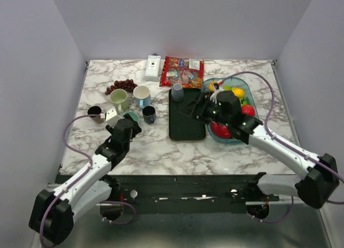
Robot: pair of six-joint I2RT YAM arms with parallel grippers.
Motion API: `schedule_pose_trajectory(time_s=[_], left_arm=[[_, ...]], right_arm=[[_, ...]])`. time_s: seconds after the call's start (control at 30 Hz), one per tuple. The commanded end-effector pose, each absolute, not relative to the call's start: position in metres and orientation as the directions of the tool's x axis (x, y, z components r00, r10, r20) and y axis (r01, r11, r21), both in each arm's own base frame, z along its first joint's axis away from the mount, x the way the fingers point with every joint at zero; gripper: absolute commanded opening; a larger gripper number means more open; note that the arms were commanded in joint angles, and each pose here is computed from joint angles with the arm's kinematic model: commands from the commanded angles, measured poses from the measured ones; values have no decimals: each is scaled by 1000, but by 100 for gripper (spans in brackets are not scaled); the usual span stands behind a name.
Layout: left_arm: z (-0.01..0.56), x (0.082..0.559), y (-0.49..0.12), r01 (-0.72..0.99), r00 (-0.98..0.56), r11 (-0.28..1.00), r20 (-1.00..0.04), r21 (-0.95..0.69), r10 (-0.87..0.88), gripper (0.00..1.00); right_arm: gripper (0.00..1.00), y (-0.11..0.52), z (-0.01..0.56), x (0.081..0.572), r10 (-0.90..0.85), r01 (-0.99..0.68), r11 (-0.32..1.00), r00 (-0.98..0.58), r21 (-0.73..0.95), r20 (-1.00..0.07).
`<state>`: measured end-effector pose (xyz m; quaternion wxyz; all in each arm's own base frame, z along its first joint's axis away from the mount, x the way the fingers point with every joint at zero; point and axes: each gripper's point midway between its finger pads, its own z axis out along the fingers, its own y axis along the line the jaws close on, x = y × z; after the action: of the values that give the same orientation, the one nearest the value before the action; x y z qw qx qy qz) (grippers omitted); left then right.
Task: Turn the mug right side up
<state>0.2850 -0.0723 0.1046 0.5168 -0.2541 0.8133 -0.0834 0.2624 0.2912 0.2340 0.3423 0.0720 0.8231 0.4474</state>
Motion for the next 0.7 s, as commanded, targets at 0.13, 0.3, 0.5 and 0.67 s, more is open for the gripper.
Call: schedule_pose_trajectory(time_s=[0.13, 0.3, 0.5, 0.67], left_arm=[[193, 270, -77, -184, -274, 860, -816, -476, -510, 78], [218, 258, -79, -100, -313, 906, -851, -411, -421, 85], [240, 257, -89, -25, -320, 911, -860, -412, -398, 90], [243, 264, -100, 10, -350, 915, -859, -403, -374, 91]], right_arm=[[78, 289, 236, 384, 395, -149, 797, -603, 585, -693], [72, 295, 182, 450, 201, -106, 932, -645, 347, -737], [75, 291, 164, 500, -1, -133, 986, -608, 101, -794], [81, 293, 141, 526, -121, -188, 982, -588, -10, -800]])
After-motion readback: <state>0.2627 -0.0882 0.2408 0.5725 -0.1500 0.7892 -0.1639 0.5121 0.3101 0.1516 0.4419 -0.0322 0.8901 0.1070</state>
